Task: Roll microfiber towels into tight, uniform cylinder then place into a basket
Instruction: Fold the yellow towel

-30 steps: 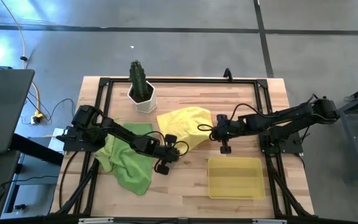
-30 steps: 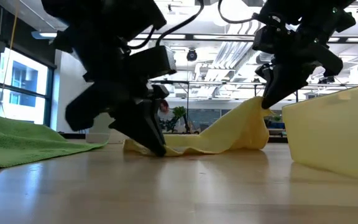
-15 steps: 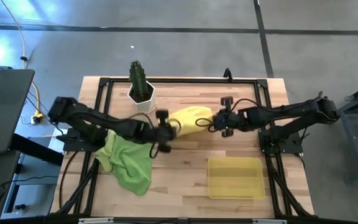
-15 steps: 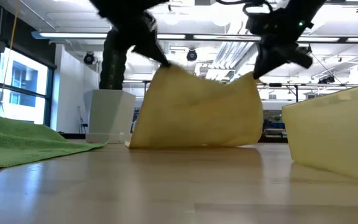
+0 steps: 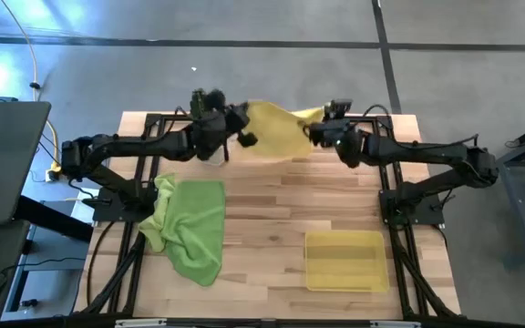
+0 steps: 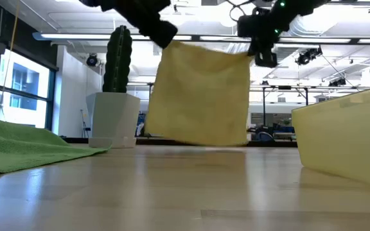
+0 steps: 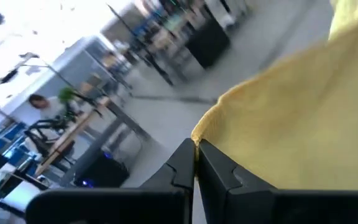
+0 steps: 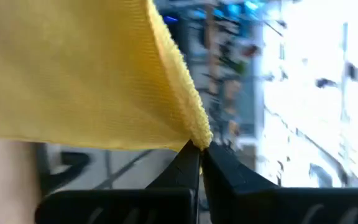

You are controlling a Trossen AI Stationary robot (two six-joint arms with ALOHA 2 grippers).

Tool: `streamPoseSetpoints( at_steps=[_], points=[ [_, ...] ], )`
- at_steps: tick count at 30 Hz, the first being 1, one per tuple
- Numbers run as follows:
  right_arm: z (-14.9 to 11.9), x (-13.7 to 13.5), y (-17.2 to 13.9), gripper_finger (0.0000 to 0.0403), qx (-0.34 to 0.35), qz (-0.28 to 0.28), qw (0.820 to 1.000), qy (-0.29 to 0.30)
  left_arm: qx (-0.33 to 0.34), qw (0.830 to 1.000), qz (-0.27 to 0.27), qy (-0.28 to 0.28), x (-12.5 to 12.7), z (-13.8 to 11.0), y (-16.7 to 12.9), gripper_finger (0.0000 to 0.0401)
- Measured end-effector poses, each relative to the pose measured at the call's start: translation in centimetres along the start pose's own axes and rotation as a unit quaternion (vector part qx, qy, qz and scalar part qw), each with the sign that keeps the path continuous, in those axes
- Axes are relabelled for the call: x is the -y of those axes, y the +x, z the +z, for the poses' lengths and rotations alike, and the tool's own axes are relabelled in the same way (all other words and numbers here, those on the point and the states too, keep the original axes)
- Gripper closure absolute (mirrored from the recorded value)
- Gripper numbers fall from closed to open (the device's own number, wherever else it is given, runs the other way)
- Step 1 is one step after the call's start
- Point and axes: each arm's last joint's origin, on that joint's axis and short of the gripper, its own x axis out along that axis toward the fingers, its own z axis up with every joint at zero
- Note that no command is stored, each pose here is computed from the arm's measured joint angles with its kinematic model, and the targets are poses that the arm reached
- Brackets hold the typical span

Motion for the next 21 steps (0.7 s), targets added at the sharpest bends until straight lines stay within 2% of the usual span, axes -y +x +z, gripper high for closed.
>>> streamPoseSetpoints(
  at_steps=[2,5,7,9,11,14,17,21],
  points=[
    [0.0,0.7,0.2,0.0402,-0.013,-0.024,0.999,0.019,0.018,1.000,0.002,-0.015,-0.6,0.3,0.0,0.0398],
    [0.0,0.4,0.1,0.0402,-0.015,-0.018,1.000,0.018,0.024,0.999,-0.027,-0.028,-0.5,0.3,-0.2,0.0398],
    [-0.2,-0.6,-0.2,0.0402,-0.008,0.017,0.999,0.026,-0.004,0.995,-0.095,-0.034,0.6,-0.6,-0.4,0.0398],
    [-0.7,-2.4,-0.9,0.0402,0.012,0.103,0.993,0.051,-0.046,0.980,-0.190,-0.045,2.2,-1.9,-0.6,0.0398],
    [-1.3,-4.2,-1.8,0.0402,0.024,0.222,0.971,0.087,-0.089,0.955,-0.276,-0.062,4.6,-3.2,-0.9,0.0398],
    [-1.3,-6.3,-3.4,0.0403,0.017,0.368,0.920,0.133,-0.132,0.923,-0.355,-0.073,9.0,-5.7,-1.5,0.0399],
    [-0.3,-8.5,-5.1,0.0403,0.013,0.442,0.889,0.115,-0.144,0.901,-0.405,-0.054,13.0,-7.3,-2.5,0.0400],
    [1.0,-11.8,-7.0,0.0403,0.001,0.499,0.865,0.061,-0.160,0.886,-0.434,-0.036,16.7,-8.4,-4.0,0.0400]
  ],
)
